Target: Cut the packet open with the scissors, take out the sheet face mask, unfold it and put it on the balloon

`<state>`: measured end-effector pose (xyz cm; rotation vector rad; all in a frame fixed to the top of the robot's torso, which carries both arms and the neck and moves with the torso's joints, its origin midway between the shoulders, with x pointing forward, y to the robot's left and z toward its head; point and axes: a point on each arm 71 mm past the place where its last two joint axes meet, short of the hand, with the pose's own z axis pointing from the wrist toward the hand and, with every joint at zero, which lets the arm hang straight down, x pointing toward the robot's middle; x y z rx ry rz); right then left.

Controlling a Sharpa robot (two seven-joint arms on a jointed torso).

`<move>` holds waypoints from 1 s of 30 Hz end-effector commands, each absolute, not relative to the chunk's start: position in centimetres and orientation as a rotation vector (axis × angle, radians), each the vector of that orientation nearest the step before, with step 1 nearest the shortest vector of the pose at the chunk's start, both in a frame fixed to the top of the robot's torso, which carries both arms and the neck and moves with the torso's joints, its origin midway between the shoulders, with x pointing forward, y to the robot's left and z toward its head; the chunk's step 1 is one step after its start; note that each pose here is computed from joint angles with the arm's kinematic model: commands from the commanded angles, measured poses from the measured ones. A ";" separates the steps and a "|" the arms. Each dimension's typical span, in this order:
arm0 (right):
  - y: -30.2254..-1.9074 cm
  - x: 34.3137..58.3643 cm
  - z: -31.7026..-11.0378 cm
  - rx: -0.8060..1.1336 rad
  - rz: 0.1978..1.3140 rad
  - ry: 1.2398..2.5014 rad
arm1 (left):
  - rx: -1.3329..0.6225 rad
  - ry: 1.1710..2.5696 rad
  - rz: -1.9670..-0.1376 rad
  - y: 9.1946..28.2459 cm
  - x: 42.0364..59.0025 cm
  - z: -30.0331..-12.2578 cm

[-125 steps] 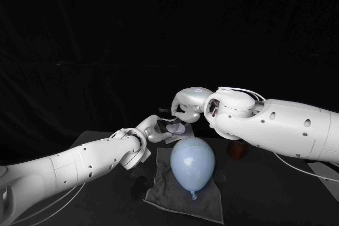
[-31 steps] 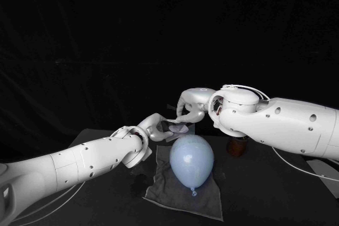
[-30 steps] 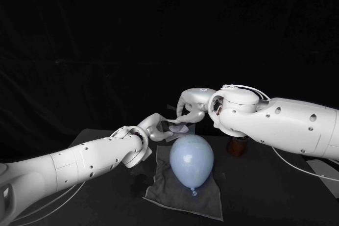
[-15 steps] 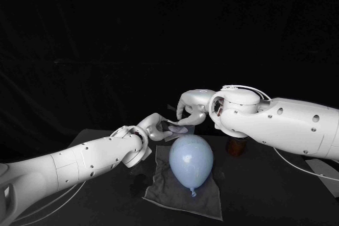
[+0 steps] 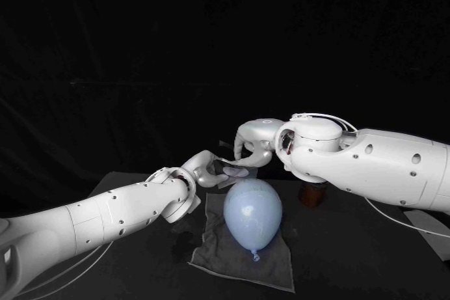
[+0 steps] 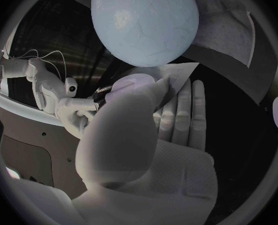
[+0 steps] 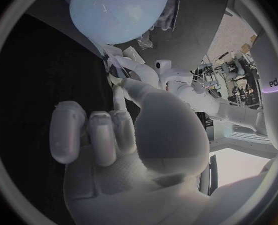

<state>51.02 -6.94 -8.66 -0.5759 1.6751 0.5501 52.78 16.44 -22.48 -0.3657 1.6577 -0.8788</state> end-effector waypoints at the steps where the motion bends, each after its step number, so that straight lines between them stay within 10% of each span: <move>1: -7.1 51.3 -8.6 -0.601 0.479 1.656 | -0.351 1.656 -0.891 16.0 52.7 -22.2; 30: -8.1 51.0 -9.4 -0.702 0.339 1.716 | -0.356 1.640 -0.891 16.0 52.5 -21.8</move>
